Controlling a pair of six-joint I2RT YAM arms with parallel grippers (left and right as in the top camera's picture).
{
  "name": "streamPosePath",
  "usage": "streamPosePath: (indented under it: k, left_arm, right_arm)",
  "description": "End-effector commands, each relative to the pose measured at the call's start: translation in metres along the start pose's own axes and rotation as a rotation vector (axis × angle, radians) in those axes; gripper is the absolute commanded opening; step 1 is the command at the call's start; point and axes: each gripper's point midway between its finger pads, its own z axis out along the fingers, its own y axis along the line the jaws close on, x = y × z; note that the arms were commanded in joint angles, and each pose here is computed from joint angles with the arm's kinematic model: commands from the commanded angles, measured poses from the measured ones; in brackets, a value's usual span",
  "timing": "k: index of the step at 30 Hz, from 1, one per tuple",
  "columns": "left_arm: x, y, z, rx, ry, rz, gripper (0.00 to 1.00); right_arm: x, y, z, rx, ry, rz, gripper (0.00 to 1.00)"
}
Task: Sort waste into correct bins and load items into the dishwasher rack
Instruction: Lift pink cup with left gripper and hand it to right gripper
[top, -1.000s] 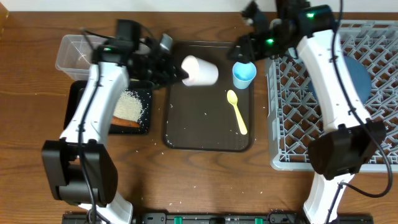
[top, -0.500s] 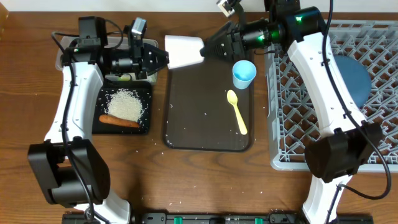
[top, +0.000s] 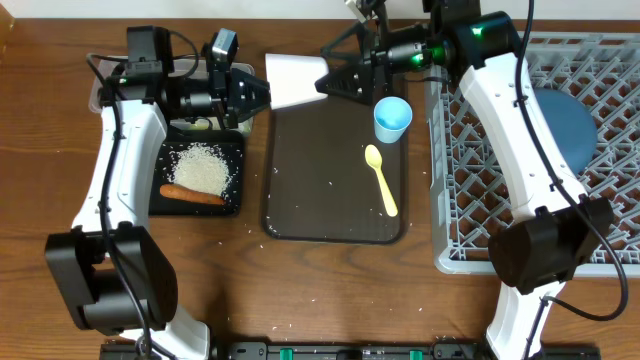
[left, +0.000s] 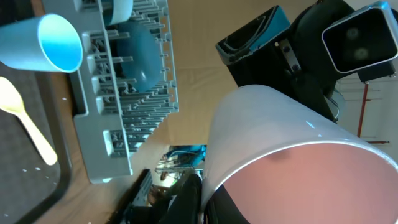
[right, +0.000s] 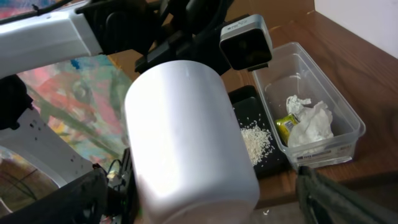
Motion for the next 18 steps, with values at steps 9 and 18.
streamPosePath:
  k: [9, 18]
  left_arm:
    - [0.019, -0.046, -0.002, 0.032, 0.011, 0.094, 0.06]
    - [0.019, -0.045, -0.002, 0.031, 0.010, 0.094, 0.06]
  right_arm:
    - [-0.006, 0.029, 0.021, -0.071, 0.009, -0.079, 0.75]
    - [-0.016, 0.042, 0.021, -0.146, -0.031, -0.134, 0.62]
